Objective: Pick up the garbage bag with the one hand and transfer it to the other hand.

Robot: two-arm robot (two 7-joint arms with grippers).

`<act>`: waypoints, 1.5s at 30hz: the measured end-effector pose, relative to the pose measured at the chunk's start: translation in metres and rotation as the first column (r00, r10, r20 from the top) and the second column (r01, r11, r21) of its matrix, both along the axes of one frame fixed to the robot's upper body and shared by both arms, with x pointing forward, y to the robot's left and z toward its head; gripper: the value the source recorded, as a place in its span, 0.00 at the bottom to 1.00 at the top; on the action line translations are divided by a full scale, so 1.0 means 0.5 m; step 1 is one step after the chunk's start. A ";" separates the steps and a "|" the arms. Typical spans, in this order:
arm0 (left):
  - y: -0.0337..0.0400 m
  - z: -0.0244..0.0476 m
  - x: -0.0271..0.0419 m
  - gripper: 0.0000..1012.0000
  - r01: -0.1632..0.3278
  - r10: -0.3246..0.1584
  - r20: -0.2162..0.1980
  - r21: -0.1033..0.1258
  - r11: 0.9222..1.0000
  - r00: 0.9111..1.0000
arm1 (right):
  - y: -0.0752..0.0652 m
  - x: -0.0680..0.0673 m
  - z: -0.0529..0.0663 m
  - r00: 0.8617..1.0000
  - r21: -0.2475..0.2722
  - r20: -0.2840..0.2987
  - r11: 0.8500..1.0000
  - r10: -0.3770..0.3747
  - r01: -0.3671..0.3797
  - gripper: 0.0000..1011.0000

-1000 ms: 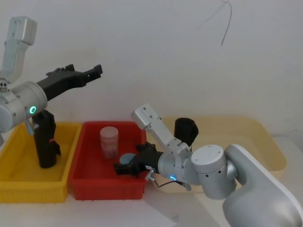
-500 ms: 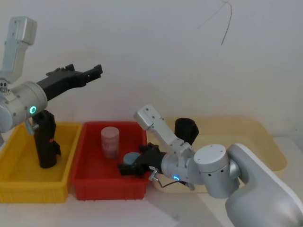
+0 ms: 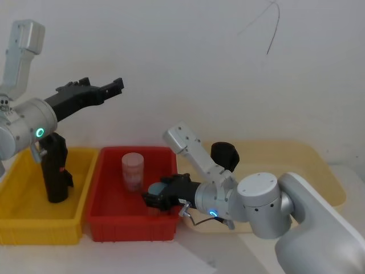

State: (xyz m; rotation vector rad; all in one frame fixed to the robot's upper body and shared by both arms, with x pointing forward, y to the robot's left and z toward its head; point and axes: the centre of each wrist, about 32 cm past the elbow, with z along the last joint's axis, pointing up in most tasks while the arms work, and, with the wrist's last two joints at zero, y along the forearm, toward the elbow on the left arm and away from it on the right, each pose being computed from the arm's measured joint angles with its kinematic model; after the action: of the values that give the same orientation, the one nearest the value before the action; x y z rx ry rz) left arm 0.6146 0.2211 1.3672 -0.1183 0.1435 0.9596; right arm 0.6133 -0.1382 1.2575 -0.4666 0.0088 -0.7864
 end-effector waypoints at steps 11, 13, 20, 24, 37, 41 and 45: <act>0.000 0.000 0.000 0.99 0.000 0.000 0.000 0.000 1.000 1.000 | -0.001 -0.011 0.014 1.000 0.036 -0.002 0.999 0.005 -0.005 0.64; 0.000 0.000 0.000 0.99 0.000 0.000 0.000 0.000 1.000 1.000 | -0.002 -0.013 0.015 1.000 0.039 -0.001 0.999 0.005 -0.005 0.64; 0.000 0.000 0.000 0.99 0.000 0.000 0.000 0.000 1.000 1.000 | -0.004 -0.018 0.019 1.000 0.056 0.000 0.998 -0.004 0.004 0.64; 0.000 0.000 0.000 0.99 0.000 0.000 0.000 0.000 1.000 1.000 | -0.006 -0.019 0.028 1.000 0.076 0.008 0.997 -0.017 0.016 0.64; 0.000 0.000 0.000 0.99 0.000 0.000 0.000 0.000 1.000 1.000 | -0.030 -0.010 0.078 0.996 0.159 0.041 0.985 -0.074 0.066 0.64; 0.000 0.000 0.000 0.99 0.000 0.000 0.000 0.000 1.000 1.000 | -0.047 -0.004 0.094 0.994 0.184 0.048 0.979 -0.099 0.089 0.64; 0.000 0.000 0.000 0.99 0.000 0.000 0.000 0.000 1.000 1.000 | -0.072 0.003 0.106 0.990 0.205 0.051 0.971 -0.132 0.119 0.64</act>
State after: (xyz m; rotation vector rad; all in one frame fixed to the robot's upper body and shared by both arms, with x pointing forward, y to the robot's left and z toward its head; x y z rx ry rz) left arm 0.6146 0.2211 1.3671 -0.1182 0.1435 0.9595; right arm 0.6149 -0.1743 1.3105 -0.2493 0.0580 -0.9146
